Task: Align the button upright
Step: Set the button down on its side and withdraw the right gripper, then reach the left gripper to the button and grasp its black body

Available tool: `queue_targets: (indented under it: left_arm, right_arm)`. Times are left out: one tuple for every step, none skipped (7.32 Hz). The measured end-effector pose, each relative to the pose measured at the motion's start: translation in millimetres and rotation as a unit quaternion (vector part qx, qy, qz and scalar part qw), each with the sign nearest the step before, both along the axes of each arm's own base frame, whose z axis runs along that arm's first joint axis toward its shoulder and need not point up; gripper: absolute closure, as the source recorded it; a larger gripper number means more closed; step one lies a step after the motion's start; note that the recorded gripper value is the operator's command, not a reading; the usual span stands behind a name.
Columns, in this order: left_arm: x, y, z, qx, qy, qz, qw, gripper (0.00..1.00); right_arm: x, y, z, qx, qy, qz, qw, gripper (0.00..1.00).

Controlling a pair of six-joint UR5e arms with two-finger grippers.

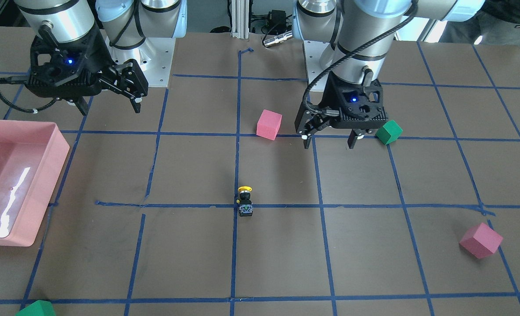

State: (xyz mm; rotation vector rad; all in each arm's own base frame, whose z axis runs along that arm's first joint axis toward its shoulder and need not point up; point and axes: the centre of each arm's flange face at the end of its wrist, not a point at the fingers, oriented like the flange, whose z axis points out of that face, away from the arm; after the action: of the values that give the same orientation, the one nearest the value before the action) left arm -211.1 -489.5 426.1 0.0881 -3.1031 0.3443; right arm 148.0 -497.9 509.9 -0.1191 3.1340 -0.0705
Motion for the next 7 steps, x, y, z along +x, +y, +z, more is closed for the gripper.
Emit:
queue_targets:
  left_arm:
    - [-23, 15, -19, -0.015, -0.003, 0.005, 0.9999, 0.0]
    - [-42, 29, -41, -0.035, -0.006, 0.0, 0.9994, 0.0]
    - [-58, 42, -67, -0.06, -0.002, -0.006, 0.9982, 0.0]
    - [-70, 53, -97, -0.082, 0.006, -0.006, 0.9966, 0.0]
    - [-82, 63, -124, -0.092, 0.006, -0.004, 0.9957, 0.0]
    - [-97, 69, -150, -0.096, 0.001, 0.0, 0.9954, 0.02]
    - [-110, 71, -174, -0.101, 0.001, 0.005, 0.9949, 0.02]
  right_arm:
    - [-2, 0, -1, 0.0, 0.003, -0.001, 1.0, 0.0]
    - [-3, -1, -2, 0.001, 0.004, -0.003, 1.0, 0.0]
    - [-5, -1, -2, 0.001, 0.003, -0.004, 1.0, 0.0]
    - [-7, -3, -3, 0.001, 0.001, -0.007, 1.0, 0.0]
    - [-9, -4, -3, 0.002, -0.002, -0.009, 1.0, 0.0]
    - [-10, -4, -4, 0.002, -0.003, -0.011, 0.9999, 0.0]
    - [-10, -4, -4, 0.002, -0.004, -0.011, 0.9999, 0.0]
